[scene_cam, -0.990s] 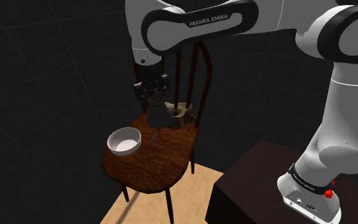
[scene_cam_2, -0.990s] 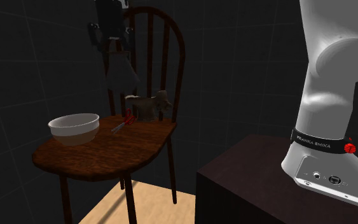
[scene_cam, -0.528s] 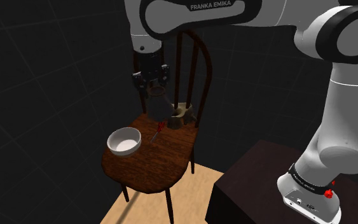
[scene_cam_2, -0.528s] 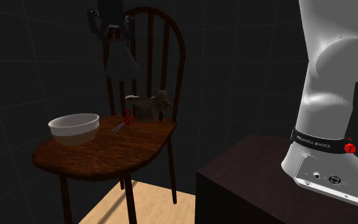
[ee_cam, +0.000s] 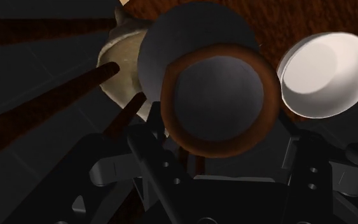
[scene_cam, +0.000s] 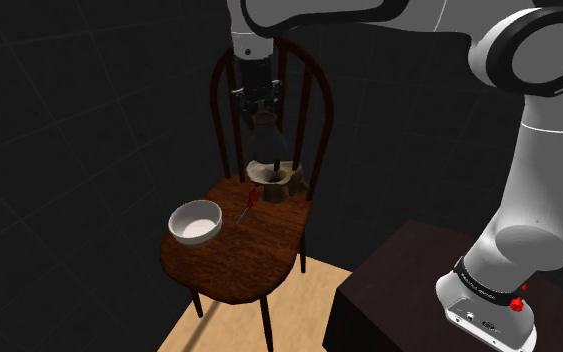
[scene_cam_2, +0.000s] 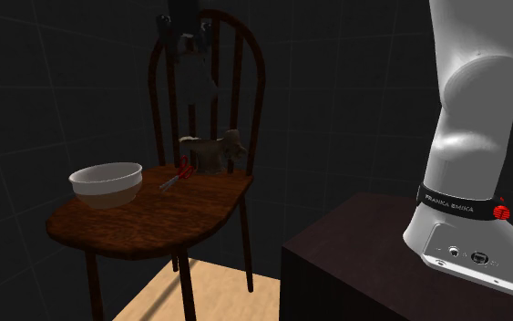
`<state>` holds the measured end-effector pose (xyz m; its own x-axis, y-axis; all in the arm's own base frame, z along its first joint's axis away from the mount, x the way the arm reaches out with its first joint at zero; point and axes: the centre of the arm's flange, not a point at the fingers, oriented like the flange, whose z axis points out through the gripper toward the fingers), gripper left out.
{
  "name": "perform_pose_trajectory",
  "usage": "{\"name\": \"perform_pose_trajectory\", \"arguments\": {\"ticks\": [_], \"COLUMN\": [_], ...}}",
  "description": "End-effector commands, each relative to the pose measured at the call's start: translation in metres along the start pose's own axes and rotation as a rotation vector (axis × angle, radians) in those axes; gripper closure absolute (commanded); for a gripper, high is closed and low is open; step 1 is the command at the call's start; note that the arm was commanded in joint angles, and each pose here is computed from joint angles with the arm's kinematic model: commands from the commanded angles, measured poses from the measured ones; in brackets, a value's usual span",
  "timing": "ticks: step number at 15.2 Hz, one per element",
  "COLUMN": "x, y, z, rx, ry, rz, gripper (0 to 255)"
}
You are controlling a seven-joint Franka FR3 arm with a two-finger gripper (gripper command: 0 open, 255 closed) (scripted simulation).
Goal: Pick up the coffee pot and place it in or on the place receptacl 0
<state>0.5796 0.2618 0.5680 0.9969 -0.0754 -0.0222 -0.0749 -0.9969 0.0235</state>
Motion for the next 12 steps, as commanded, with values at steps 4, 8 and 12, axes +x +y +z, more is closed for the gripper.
{"name": "perform_pose_trajectory", "arguments": {"ticks": [4, 8, 12], "x": [0.031, 0.031, 0.032], "y": [0.05, 0.049, 0.049], "z": [-0.017, 0.004, 0.025], "rx": [0.001, 0.001, 0.001], "ry": [0.001, 0.001, 0.001], "rz": [-0.001, -0.001, -0.001], "gripper": [255, 255, 255]}}
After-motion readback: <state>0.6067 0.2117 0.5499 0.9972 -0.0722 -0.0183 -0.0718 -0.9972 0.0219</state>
